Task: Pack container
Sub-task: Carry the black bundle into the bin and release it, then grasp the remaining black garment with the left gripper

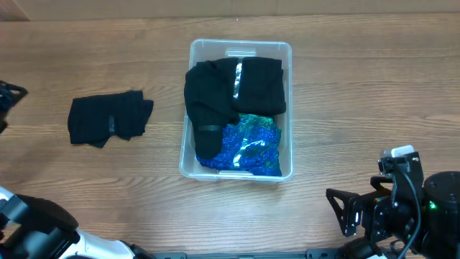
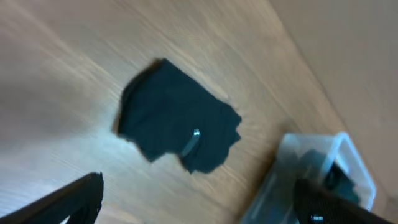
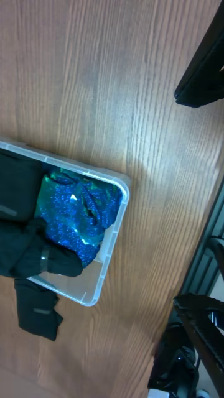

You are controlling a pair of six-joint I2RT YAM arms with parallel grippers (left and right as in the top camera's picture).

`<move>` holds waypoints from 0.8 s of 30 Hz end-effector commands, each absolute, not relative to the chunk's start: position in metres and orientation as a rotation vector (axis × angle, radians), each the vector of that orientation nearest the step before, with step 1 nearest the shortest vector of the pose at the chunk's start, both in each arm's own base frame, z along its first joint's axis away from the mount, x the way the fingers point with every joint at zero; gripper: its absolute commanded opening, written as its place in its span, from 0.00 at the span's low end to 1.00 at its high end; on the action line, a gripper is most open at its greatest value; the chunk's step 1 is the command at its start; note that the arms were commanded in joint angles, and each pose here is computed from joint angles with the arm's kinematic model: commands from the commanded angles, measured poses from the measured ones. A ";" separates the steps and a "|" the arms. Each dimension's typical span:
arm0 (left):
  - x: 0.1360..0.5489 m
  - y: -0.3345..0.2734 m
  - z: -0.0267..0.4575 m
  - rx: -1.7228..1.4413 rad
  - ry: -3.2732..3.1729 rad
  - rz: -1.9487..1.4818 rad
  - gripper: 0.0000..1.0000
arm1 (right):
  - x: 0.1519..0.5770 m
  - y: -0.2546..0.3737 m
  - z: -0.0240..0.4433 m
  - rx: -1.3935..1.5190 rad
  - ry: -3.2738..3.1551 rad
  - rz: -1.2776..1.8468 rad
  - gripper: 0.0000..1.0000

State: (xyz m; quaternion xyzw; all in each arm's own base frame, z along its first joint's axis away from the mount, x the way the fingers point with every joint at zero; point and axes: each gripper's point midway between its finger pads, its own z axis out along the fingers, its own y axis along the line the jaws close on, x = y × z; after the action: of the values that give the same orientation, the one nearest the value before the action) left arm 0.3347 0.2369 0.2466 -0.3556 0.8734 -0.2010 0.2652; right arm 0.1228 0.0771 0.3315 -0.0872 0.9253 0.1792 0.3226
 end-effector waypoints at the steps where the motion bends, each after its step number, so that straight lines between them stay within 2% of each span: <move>1: 0.345 0.211 0.201 -0.782 2.411 -0.653 1.00 | 0.123 0.077 0.333 -0.235 2.419 0.474 1.00; 7: 0.340 0.223 0.112 -0.800 2.468 -0.507 1.00 | 0.123 0.077 0.333 -0.235 2.419 0.474 1.00; 11: 0.342 0.228 0.078 -0.833 2.465 -0.457 1.00 | 0.123 0.077 0.333 -0.235 2.419 0.474 1.00; 17: 0.369 0.207 0.016 -0.848 2.534 -0.544 1.00 | 0.123 0.077 0.333 -0.235 2.419 0.474 1.00; 24: 0.371 0.193 -0.027 -0.857 2.594 -0.609 1.00 | 0.123 0.077 0.333 -0.235 2.419 0.474 1.00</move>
State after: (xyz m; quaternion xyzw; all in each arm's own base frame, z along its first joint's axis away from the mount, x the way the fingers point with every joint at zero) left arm 0.3806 0.2136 0.0199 -0.2873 0.9100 -0.1903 0.2303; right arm 0.1226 0.0770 0.3314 -0.0872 0.9255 0.1791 0.3223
